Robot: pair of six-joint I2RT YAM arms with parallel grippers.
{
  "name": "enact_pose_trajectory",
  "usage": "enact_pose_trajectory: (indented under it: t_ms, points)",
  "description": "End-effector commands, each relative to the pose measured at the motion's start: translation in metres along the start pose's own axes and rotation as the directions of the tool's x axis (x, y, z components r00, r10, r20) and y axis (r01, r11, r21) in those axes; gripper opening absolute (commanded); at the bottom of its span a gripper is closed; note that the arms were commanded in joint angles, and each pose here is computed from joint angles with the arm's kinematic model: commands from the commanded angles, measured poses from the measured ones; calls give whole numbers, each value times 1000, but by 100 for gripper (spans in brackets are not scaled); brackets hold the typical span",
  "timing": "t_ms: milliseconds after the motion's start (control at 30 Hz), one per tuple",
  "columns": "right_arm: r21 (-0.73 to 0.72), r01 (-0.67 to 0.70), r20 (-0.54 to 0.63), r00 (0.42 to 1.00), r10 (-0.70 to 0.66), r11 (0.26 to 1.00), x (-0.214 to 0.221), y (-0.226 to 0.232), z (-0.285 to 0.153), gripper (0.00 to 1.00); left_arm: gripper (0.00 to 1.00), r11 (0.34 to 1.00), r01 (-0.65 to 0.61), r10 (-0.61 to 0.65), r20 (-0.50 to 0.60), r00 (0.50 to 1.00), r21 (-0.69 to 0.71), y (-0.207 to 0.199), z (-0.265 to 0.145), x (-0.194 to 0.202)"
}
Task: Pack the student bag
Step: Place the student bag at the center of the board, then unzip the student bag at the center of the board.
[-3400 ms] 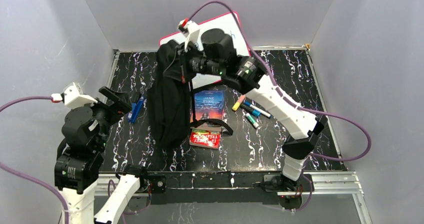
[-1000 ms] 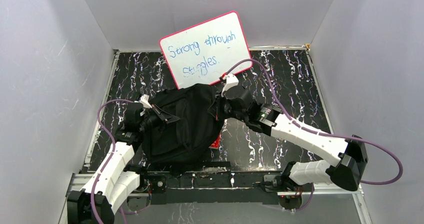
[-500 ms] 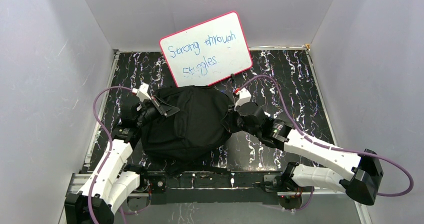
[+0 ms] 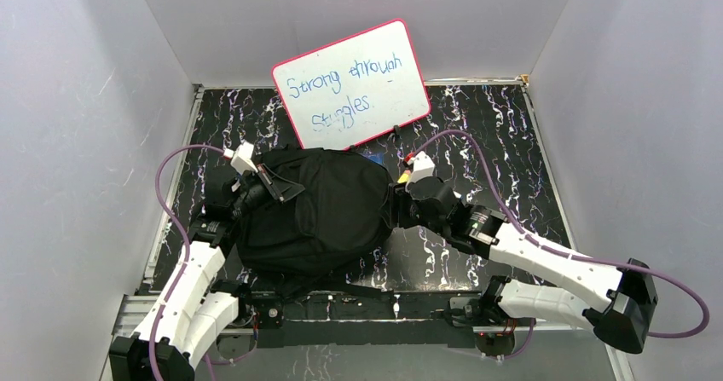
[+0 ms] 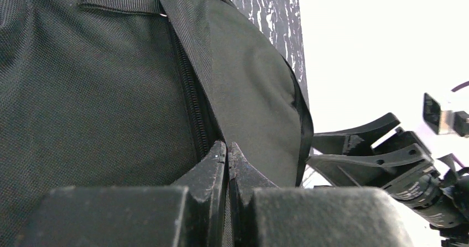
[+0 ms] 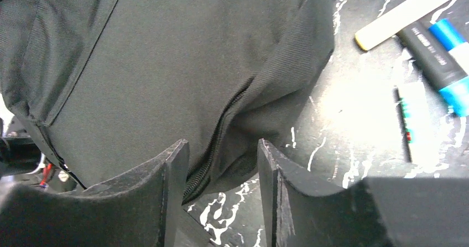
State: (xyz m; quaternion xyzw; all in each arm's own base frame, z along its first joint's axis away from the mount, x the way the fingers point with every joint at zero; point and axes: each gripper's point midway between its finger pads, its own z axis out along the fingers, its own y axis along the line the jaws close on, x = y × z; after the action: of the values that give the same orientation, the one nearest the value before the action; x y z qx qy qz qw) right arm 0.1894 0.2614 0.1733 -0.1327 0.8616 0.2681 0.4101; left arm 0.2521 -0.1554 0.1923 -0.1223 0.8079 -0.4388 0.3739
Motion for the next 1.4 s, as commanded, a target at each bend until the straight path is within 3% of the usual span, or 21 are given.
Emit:
enact_pose_trajectory:
  t_ms: [0,100,233,333,633,867,1367]
  points:
    - [-6,38,107,994,-37,999,-44,9,-24,62,0,998,-61,59,73,996,31,-10,-8,-11]
    - [-69,83,122,990,-75,994,-55,23,-34,66,0,998,-55,54,69,996,17,-5,-6,-9]
    - [-181,129,68,991,-119,975,-60,53,-32,62,0,999,-41,41,54,998,3,-1,-2,-9]
    - [-241,109,-1,994,-113,964,-53,76,-19,60,0,999,-34,34,44,998,-7,3,1,-8]
    - [-401,143,-45,984,-175,905,-11,170,3,56,0,999,-12,13,34,999,-36,12,4,-4]
    - [-348,90,-76,989,-124,933,9,174,31,49,0,999,-7,8,26,1000,-44,15,4,-1]
    - [-438,110,-115,977,-177,892,32,202,35,41,0,998,6,-5,16,1000,-54,20,5,3]
